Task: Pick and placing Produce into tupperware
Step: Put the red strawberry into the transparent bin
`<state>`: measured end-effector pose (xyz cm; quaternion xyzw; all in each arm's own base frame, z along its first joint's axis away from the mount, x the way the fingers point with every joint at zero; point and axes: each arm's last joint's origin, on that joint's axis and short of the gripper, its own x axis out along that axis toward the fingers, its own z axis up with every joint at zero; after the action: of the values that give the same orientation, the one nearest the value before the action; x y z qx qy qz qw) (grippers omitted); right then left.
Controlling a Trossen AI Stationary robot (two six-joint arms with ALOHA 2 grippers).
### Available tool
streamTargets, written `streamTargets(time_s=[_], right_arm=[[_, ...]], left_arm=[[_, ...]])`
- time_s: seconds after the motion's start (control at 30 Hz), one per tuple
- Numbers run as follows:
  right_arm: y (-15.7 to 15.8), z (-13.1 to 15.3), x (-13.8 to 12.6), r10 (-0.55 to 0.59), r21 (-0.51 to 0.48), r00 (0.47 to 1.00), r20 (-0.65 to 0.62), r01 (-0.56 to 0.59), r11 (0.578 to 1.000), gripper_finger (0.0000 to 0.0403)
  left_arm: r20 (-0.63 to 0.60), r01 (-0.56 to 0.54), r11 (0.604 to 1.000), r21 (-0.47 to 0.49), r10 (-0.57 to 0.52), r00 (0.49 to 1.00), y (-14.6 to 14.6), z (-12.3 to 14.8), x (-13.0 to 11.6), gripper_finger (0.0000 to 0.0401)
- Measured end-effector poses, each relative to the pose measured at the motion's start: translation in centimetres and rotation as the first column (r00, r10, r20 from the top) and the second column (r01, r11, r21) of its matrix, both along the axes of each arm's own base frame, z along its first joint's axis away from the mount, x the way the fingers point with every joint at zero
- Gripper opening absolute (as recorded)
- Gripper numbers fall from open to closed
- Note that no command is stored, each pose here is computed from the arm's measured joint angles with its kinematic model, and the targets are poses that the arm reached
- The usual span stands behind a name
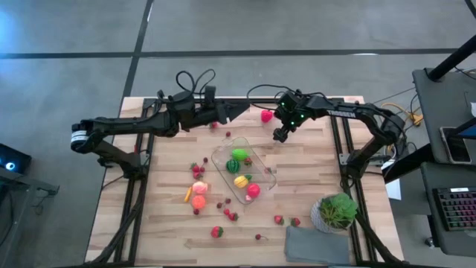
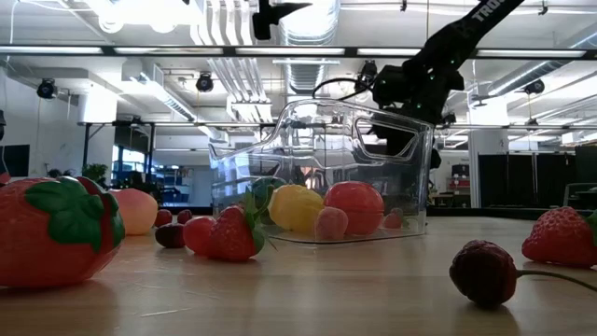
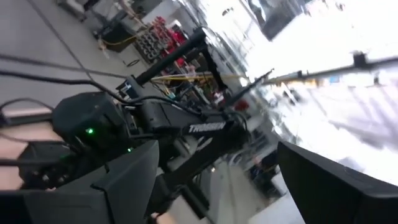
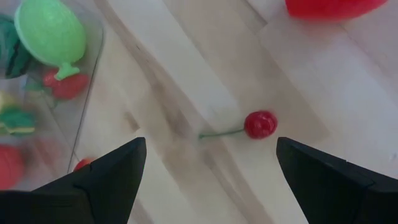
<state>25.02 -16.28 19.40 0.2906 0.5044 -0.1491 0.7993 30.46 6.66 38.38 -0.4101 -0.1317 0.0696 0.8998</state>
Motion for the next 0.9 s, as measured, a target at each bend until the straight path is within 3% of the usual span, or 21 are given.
streamTargets(time_s=[0.13,0.27,0.57,0.7,0.9], right_arm=[[1.0,0.0,-0.4,0.032,0.119,0.999,-0.033,-0.028,0.992,0.0352],[3.4,-0.1,-0.4,0.109,0.176,0.989,-0.099,-0.091,0.980,0.0352],[13.7,-0.5,-0.4,0.410,0.266,0.884,-0.225,-0.349,0.899,0.0352],[18.0,0.7,-0.9,0.414,0.266,0.873,-0.256,-0.348,0.899,0.0352],[23.4,2.8,-1.8,0.358,0.156,0.895,-0.264,-0.327,0.932,0.0352]], left_arm=[[-0.051,0.075,0.991,0.115,-0.070,0.996,-0.2,-0.8,0.1,0.0312],[-0.117,0.186,0.966,0.181,-0.167,0.979,-0.5,-2.5,0.1,0.0312],[-0.240,0.452,0.868,0.203,-0.404,0.883,-1.4,-6.8,-0.3,0.0312],[-0.285,0.507,0.846,0.165,-0.451,0.846,-1.6,-8.8,-0.6,0.0312],[-0.334,0.553,0.821,0.142,-0.486,0.808,-1.8,-11.0,-1.2,0.0312]])
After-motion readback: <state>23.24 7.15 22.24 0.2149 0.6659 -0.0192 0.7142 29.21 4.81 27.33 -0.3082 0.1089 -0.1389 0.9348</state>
